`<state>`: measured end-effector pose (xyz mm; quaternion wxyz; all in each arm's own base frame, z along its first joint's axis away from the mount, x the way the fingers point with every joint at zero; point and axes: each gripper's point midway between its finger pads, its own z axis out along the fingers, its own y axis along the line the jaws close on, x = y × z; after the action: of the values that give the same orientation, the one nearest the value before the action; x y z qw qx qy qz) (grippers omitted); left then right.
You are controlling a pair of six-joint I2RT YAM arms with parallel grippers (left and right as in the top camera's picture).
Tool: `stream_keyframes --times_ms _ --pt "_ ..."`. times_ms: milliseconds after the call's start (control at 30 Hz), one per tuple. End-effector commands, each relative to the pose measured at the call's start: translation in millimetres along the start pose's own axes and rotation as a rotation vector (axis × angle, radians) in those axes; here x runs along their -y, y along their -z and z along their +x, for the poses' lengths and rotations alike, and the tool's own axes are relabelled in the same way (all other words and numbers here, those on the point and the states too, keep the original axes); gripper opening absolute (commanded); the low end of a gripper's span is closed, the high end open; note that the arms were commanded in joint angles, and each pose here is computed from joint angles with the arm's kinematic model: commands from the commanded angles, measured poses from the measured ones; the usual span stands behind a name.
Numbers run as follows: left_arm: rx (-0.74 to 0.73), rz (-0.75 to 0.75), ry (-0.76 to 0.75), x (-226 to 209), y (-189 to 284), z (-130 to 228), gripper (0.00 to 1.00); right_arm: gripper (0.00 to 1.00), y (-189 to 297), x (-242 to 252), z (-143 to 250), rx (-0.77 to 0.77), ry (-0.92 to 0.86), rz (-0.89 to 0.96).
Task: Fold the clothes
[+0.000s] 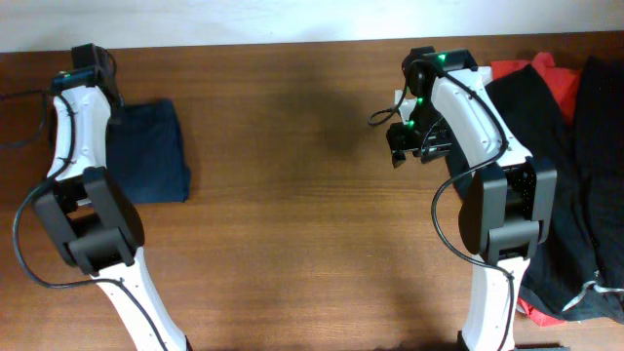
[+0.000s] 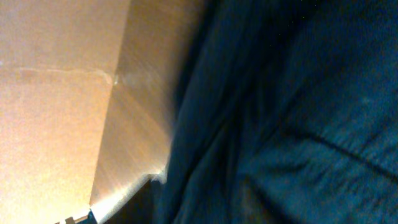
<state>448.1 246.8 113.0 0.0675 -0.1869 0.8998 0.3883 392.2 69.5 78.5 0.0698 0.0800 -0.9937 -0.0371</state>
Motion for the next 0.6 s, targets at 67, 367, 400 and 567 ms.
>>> stream_keyframes --times_ms 67,367,400,567 --pt "0.116 0.205 0.062 -2.4 53.2 -33.5 0.67 0.63 5.0 3.6 -1.1 0.008 -0.013 0.012" --pt "0.027 1.046 -0.188 203.3 213.8 25.7 0.76 0.59 5.0 3.6 0.7 0.000 -0.014 0.012" --pt "0.001 1.036 -0.211 212.4 210.2 33.6 0.77 0.59 5.0 3.6 0.9 0.000 -0.014 0.012" --pt "-0.146 0.909 -0.227 224.4 145.9 55.0 0.77 0.59 5.0 3.6 2.7 -0.008 -0.014 0.013"
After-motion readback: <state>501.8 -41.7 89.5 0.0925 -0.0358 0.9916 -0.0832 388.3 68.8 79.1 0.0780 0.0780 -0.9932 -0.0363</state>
